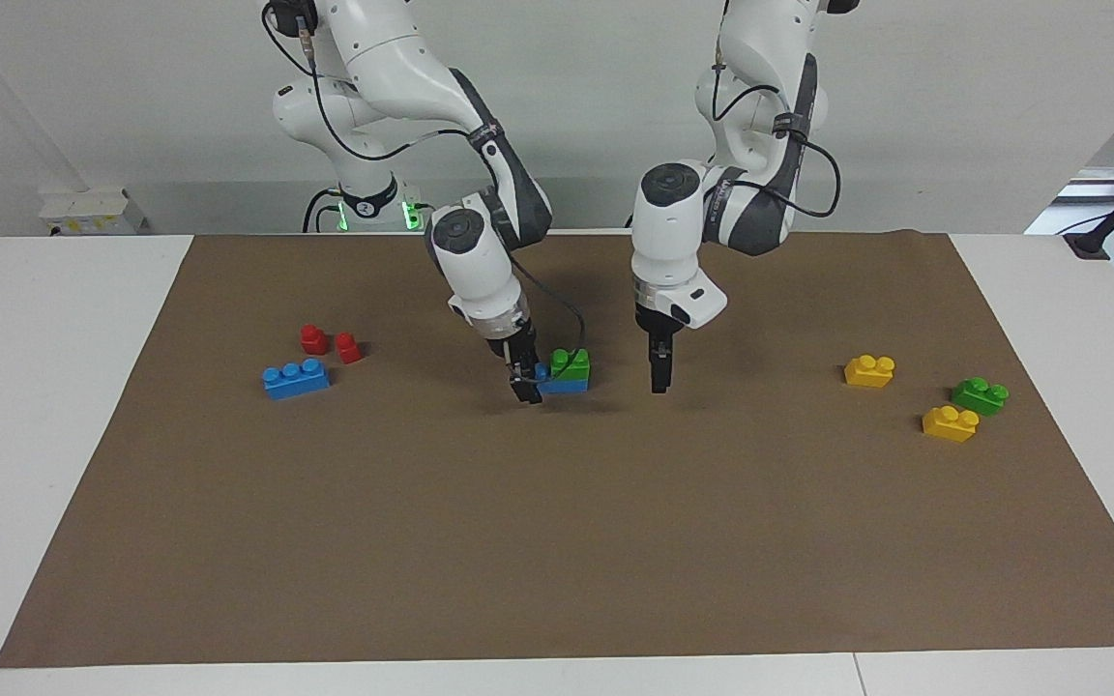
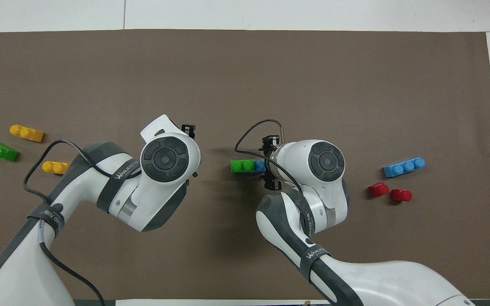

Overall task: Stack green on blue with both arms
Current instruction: 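Open both grippers and withdraw them from the joined bricks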

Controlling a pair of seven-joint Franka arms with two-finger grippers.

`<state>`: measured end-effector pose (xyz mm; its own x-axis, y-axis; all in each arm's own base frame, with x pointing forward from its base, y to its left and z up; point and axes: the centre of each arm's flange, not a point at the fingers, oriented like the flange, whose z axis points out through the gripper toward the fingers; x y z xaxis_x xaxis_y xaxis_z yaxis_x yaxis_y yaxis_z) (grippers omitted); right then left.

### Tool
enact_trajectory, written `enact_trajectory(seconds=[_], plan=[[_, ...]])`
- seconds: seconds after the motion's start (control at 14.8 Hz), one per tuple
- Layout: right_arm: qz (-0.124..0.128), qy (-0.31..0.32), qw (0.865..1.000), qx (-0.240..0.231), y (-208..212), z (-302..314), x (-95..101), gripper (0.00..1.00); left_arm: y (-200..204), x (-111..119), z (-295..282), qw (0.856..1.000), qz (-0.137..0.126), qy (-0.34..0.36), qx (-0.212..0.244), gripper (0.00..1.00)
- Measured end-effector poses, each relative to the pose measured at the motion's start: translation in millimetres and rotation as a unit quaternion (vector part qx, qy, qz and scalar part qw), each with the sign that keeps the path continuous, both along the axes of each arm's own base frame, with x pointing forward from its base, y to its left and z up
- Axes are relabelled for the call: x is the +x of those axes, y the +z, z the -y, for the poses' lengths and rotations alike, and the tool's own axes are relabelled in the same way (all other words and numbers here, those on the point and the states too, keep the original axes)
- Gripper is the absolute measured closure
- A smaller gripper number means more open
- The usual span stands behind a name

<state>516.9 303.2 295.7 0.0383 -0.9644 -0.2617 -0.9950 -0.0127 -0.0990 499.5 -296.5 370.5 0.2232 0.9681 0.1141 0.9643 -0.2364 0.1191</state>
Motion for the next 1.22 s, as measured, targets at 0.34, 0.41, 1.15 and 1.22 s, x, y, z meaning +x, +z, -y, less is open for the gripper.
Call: enact_trajectory(seconds=[0.34, 0.41, 1.15, 1.22], plan=[[-0.013, 0.048, 0.999, -0.013, 5.1, 62.4, 26.7, 0.18, 3.5, 24.1, -59.2, 0.995, -0.033, -0.087, 0.032, 0.0], [-0.012, 0.067, 0.998, -0.014, 9.9, 82.2, 34.3, 0.19, 4.9, 28.2, -71.1, 0.993, -0.04, -0.108, 0.037, 0.0], [0.026, 0.408, 0.912, -0.031, 141.5, 242.2, 82.6, 0.0, 40.4, 74.6, -221.7, 0.927, -0.086, -0.357, 0.072, 0.0], [0.026, 0.452, 0.891, -0.048, 157.8, 247.7, 84.8, 0.0, 46.9, 76.5, -227.5, 0.913, -0.093, -0.389, 0.075, 0.0]])
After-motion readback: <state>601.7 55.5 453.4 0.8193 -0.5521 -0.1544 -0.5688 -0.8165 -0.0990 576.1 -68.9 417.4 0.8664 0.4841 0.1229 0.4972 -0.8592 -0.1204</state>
